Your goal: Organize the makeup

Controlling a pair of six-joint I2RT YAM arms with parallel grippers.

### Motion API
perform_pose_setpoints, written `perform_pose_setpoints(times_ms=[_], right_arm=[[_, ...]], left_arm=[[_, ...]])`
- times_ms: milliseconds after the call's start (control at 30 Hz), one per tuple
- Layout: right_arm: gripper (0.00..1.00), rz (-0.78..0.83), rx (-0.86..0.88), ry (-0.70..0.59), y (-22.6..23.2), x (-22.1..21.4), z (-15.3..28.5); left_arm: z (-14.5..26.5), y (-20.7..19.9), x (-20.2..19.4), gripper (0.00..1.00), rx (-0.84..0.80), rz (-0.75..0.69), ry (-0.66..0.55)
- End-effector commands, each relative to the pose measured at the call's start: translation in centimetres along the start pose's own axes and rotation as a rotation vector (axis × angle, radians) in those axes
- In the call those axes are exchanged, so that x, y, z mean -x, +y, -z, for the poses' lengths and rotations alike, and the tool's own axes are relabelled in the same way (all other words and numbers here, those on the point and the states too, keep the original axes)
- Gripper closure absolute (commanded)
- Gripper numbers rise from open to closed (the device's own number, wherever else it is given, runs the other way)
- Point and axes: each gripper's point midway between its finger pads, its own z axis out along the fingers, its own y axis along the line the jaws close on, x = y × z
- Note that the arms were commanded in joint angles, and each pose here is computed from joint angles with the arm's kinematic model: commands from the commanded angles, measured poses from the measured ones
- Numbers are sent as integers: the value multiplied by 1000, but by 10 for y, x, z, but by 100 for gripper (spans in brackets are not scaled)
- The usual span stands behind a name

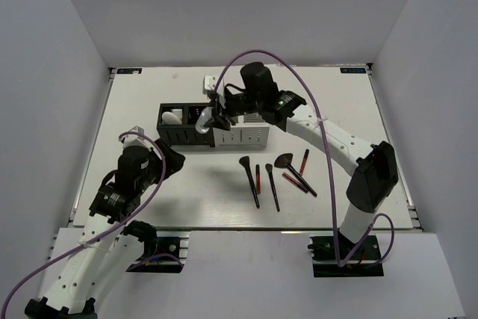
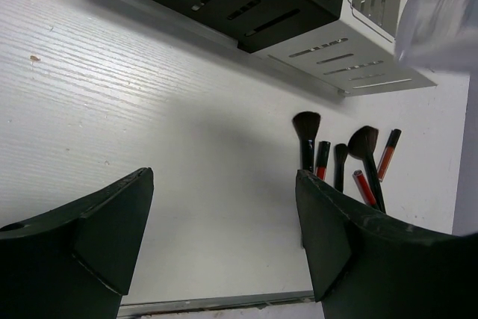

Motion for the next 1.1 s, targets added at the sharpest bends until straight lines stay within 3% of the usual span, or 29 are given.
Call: perform_pose_setpoints(times_ms=[0,400,833,933,1000,1067], right_arm=[[100,-3,-124,-84,-39,27,-13],[100,-26,-308,-81,-105,0,-53],[100,-46,-257,31,-89,-55,-68],[95,-61,-258,68,-89,-67,-71],[83,-56,-263,76,-90,-69,-70],[64,-57,-269,85,-91,-72,-69]], left_arm=[[3,-5,3,14,-26,-6,-8],[10,-2,5,14,-23,17,-34],[4,-9,6,14,-34,4,-17],[4,-12,8,14,-36,1,-15],[5,-13,10,14,-43,3,-19],[4,-14,9,14,-46,6,-16]])
